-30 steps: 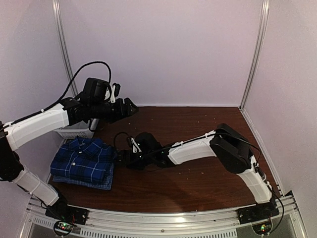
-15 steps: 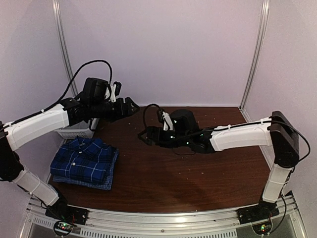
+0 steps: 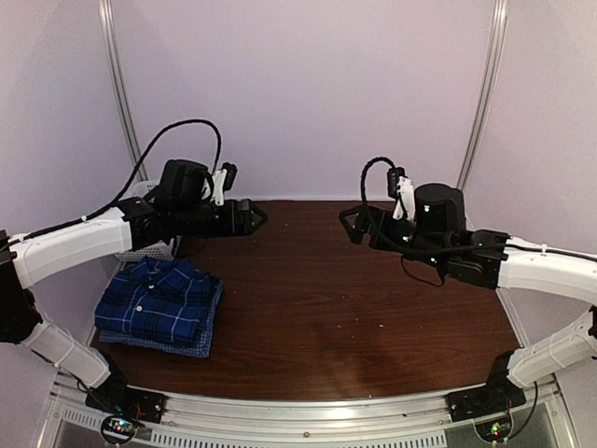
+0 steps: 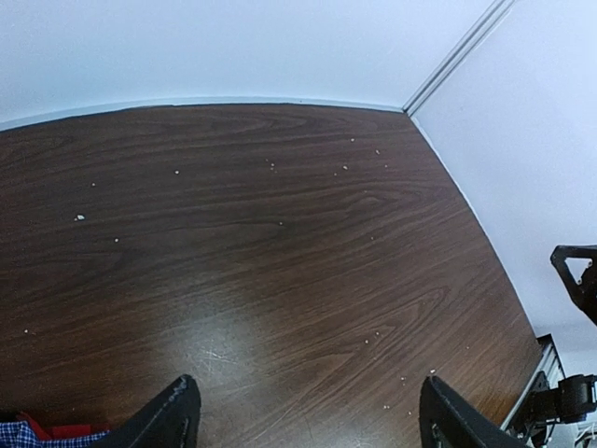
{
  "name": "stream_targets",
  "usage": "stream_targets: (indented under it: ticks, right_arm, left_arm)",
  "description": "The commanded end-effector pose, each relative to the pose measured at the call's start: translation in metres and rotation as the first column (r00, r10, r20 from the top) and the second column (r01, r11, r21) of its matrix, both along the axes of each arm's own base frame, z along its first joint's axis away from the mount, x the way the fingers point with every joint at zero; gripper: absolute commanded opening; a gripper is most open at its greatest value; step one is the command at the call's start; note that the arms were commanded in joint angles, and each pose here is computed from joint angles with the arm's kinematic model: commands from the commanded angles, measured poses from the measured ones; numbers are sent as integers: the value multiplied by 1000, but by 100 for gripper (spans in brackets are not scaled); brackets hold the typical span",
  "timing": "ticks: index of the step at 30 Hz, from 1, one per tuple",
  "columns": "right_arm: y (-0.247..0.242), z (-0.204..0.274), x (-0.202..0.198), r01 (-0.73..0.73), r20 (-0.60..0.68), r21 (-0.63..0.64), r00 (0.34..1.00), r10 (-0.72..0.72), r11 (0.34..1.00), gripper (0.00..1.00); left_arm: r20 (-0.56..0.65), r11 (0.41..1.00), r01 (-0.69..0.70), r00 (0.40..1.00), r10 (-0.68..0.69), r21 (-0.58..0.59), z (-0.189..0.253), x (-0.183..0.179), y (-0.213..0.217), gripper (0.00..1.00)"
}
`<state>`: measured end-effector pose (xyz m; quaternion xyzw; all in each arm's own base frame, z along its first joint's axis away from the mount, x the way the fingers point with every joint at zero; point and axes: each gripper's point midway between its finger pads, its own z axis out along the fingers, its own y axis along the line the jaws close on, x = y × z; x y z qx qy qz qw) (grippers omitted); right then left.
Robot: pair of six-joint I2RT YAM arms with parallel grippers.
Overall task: Fold and stack the long sleeve shirts
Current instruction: Reset both arms
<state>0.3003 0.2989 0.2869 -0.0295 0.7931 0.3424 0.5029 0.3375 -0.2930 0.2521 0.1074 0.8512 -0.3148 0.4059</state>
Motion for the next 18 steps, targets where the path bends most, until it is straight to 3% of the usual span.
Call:
stream_targets:
  ticks: [1, 18]
  right_arm:
    - [-50, -9, -9, 136, 15, -84, 991, -135, 987, 100]
    - [-83, -10, -18, 223, 20, -112, 975, -222, 968, 100]
  left_arm:
    - [125, 1000, 27, 992, -29, 14, 20, -5, -4, 82]
    - [143, 1000, 8, 990, -12, 28, 15, -10, 4, 83]
